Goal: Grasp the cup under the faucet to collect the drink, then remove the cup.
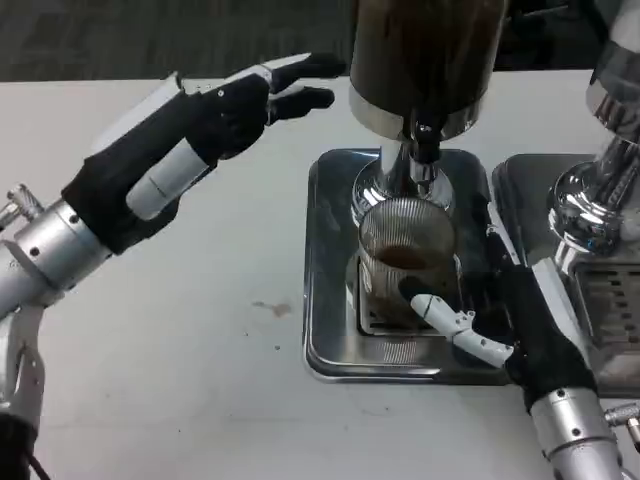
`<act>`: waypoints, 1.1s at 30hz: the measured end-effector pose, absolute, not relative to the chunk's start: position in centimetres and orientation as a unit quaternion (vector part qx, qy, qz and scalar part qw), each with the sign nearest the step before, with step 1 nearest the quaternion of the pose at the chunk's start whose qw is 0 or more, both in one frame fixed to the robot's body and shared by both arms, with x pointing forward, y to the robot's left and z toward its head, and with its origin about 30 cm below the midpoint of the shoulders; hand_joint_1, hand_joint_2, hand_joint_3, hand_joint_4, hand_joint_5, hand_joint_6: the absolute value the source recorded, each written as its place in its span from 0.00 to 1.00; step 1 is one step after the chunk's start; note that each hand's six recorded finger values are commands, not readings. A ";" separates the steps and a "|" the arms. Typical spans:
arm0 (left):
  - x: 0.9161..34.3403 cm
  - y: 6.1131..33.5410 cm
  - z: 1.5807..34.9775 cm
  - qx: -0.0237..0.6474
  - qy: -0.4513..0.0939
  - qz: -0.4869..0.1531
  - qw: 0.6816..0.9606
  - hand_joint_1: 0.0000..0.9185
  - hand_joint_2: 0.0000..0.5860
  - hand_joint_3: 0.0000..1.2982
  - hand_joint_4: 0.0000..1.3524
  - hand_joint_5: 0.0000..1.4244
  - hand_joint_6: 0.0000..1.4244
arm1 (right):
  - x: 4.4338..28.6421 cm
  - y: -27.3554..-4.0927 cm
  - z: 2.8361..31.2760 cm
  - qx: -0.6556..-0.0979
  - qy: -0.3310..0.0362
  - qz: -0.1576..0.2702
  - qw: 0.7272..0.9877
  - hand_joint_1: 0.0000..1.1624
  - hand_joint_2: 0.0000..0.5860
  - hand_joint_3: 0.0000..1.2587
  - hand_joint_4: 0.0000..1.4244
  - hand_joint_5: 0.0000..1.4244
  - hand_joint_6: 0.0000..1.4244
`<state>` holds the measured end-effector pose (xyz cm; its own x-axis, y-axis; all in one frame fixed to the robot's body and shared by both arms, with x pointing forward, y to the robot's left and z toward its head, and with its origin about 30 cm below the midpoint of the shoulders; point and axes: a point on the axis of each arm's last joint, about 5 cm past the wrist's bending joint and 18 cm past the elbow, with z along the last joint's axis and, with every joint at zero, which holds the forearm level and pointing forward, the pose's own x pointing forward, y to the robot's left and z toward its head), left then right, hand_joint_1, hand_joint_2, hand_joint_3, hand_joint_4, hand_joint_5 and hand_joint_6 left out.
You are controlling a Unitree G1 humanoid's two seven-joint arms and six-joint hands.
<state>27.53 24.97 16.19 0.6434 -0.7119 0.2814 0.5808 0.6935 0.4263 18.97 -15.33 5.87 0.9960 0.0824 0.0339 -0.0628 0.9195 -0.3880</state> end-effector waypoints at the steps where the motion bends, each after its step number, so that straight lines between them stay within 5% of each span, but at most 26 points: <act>1: 27.3 25.1 15.9 0.149 -0.214 -0.357 0.897 0.00 0.14 0.14 0.04 0.09 0.06 | 19.0 -15.4 5.9 -0.197 -0.024 0.038 0.979 0.50 0.34 0.00 0.00 0.00 0.00; 33: 24.7 26.6 11.6 0.146 -0.106 -0.314 0.932 0.00 0.17 0.17 0.07 0.11 0.07 | 20.5 -15.8 4.3 -0.169 -0.043 0.063 0.983 0.51 0.28 0.00 0.00 0.00 0.00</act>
<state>24.68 26.60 11.62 0.7799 -0.6168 0.1058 0.5546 0.7596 0.3398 20.49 -15.79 4.28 0.9884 0.1383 0.0634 -0.1093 0.9351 -0.3370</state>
